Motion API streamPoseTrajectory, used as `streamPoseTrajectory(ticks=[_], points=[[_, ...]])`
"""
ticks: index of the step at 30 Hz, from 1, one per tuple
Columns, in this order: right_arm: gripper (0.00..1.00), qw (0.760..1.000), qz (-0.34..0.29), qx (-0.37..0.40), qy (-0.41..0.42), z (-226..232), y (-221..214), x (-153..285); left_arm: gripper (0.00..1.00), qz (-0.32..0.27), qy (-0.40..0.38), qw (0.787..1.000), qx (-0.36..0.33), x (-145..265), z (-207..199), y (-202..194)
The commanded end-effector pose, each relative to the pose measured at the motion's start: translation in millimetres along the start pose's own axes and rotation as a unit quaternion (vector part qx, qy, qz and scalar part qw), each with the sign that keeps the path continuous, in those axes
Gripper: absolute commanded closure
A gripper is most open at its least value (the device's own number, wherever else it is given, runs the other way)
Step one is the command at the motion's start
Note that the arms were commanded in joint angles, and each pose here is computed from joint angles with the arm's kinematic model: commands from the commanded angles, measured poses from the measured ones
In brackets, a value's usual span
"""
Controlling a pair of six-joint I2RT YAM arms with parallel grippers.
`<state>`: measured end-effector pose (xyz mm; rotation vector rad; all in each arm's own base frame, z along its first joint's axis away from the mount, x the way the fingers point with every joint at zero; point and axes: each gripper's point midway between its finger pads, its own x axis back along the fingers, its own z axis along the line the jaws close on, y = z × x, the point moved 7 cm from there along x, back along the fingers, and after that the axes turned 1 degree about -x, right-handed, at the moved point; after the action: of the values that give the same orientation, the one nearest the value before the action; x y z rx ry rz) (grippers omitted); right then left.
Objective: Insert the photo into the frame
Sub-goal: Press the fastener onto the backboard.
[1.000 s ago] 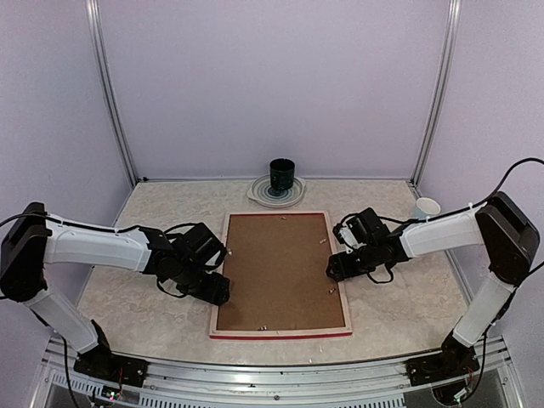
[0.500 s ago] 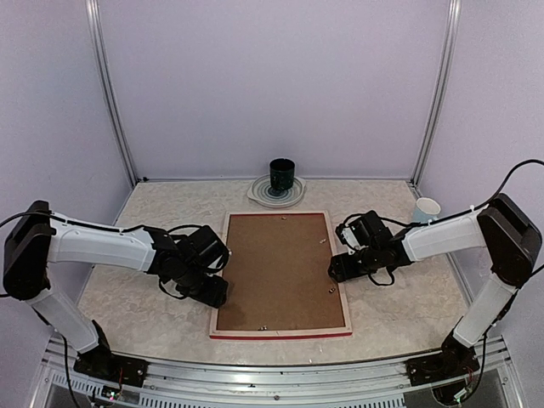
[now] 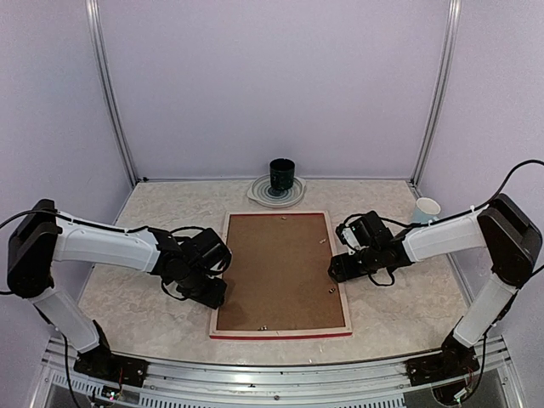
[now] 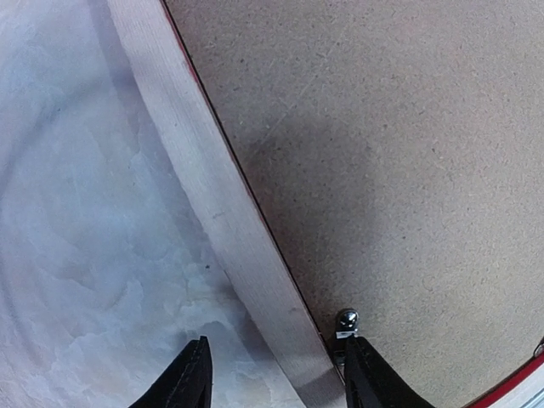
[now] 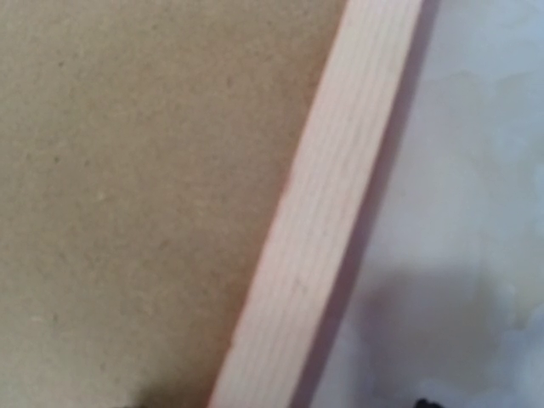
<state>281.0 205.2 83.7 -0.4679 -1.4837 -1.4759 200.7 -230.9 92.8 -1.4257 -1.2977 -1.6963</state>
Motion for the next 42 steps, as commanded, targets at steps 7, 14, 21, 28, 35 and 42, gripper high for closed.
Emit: streamPoseTrajectory(ticks=[7, 14, 21, 28, 35, 42], points=[[0.29, 1.000, 0.003, -0.001, -0.003, -1, -4, 1, 0.51, 0.005, 0.016, 1.000, -0.013, -3, -3, 1], [0.29, 1.000, 0.006, -0.001, -0.004, -2, -5, 0, 0.48, -0.022, 0.020, 1.000, -0.007, 9, -5, 10], [0.29, 1.000, 0.008, 0.000, -0.005, -2, -6, -1, 0.47, -0.038, 0.013, 0.999, -0.001, 16, -6, 15], [0.29, 1.000, 0.006, -0.001, -0.007, -2, -5, -1, 0.47, -0.011, -0.006, 1.000, -0.009, 4, -10, 5], [0.28, 1.000, 0.006, 0.000, -0.007, -2, -5, -1, 0.47, 0.005, -0.001, 1.000, -0.015, -2, -9, -1], [0.28, 1.000, 0.006, 0.000, -0.009, -3, -6, 0, 0.48, 0.009, 0.009, 1.000, -0.016, -7, -7, -3]])
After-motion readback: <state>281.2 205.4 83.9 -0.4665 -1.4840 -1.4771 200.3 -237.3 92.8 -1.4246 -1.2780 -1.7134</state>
